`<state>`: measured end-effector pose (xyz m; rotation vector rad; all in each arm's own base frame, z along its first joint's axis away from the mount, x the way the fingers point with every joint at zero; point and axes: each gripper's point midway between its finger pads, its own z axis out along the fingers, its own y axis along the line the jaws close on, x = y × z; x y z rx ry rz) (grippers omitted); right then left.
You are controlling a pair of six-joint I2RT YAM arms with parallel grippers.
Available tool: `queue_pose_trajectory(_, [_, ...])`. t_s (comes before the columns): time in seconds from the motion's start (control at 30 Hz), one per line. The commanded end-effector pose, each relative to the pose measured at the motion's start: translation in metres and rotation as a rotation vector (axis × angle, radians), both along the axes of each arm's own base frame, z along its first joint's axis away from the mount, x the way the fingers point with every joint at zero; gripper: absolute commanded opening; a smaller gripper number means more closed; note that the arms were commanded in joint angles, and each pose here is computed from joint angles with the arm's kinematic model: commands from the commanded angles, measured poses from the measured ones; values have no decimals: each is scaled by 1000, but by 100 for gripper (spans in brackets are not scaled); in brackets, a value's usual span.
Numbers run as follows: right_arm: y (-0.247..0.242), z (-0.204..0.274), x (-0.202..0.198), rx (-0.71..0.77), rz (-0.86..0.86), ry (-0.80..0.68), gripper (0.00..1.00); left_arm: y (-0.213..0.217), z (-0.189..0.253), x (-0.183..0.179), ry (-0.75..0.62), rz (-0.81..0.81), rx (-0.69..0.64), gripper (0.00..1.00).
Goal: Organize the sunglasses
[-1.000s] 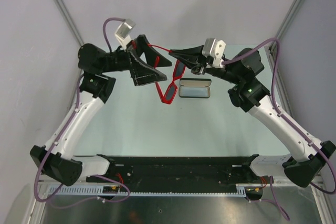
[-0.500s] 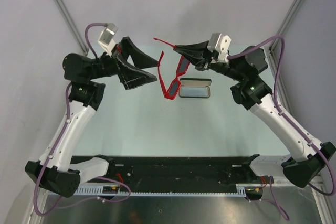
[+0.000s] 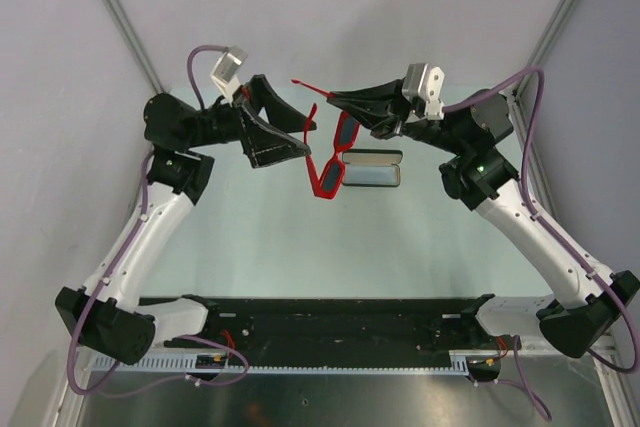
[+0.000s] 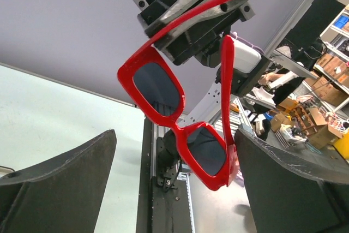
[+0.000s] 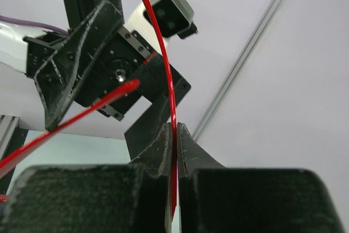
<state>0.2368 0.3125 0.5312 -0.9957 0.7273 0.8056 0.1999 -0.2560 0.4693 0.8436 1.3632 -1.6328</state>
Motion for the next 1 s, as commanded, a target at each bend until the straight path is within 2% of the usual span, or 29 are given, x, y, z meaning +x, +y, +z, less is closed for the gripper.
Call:
queue_pose_trajectory(0.0, [-7,30,-30,75,63,-64,0,-9,1,-5,-5,-41,-3,96])
queue_pose_trajectory(0.57, [-2,44,-42,144,135,-60,0,-21,1,-18,0,-99,-3,100])
queue_pose_trajectory(0.8, [-8,43,-49,114,115,-90,0,11,43,-12,-86,86,-96,100])
queue_pose_trajectory(0.97, [-12,45,-55,110,116,-109,0,15,41,-9,-35,104,-107,100])
